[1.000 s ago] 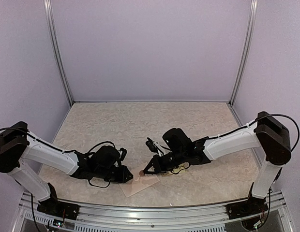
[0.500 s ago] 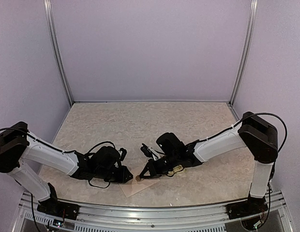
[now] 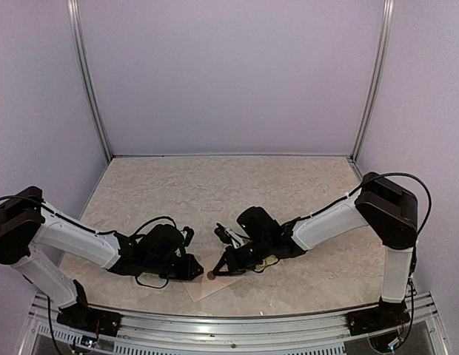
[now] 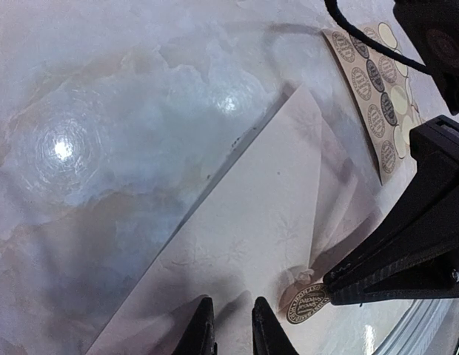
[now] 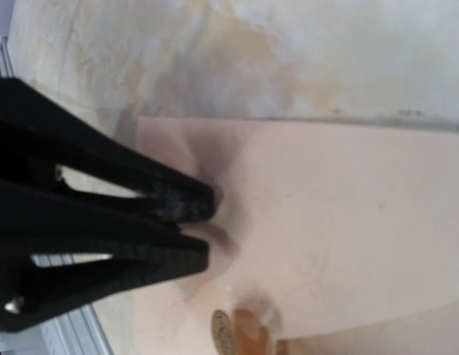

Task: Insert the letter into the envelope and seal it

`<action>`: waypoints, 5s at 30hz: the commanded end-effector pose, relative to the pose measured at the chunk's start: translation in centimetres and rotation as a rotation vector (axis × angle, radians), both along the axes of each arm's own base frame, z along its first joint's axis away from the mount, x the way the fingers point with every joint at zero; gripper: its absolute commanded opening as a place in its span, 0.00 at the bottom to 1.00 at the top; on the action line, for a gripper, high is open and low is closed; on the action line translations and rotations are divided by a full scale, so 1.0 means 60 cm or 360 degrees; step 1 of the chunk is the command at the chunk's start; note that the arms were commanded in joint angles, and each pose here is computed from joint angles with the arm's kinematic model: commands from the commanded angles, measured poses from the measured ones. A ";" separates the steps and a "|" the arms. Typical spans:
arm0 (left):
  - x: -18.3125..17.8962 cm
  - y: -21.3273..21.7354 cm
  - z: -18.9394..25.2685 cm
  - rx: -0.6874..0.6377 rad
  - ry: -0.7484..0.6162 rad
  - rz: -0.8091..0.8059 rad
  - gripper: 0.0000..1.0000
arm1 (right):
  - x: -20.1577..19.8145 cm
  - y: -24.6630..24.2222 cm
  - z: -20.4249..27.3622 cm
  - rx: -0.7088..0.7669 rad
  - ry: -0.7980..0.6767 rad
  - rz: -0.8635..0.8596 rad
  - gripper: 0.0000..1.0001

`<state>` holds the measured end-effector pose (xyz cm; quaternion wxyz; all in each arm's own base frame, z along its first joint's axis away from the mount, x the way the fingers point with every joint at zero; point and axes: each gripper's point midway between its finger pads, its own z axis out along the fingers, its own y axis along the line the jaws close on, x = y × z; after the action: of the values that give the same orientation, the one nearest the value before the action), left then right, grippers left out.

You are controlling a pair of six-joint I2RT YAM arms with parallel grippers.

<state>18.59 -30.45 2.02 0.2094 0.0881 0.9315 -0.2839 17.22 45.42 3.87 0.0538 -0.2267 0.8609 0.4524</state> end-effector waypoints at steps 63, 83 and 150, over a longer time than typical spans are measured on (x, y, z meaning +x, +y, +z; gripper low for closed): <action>-0.021 -0.056 -0.006 -0.0105 0.0010 -0.0156 0.07 | 0.006 -0.005 -0.055 -0.0202 0.0035 -0.0061 0.00; -0.053 -0.003 -0.076 0.0055 0.0177 -0.0082 0.03 | 0.019 -0.043 -0.014 -0.0280 -0.0076 -0.0185 0.24; -0.034 0.050 -0.069 0.0181 0.0022 -0.0018 0.03 | 0.001 -0.005 -0.065 -0.0241 0.0096 -0.0086 0.00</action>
<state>18.43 -30.43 1.66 0.2398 0.0887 0.9193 -0.2992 17.26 46.75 2.34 0.0353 -0.2194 0.8783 0.4233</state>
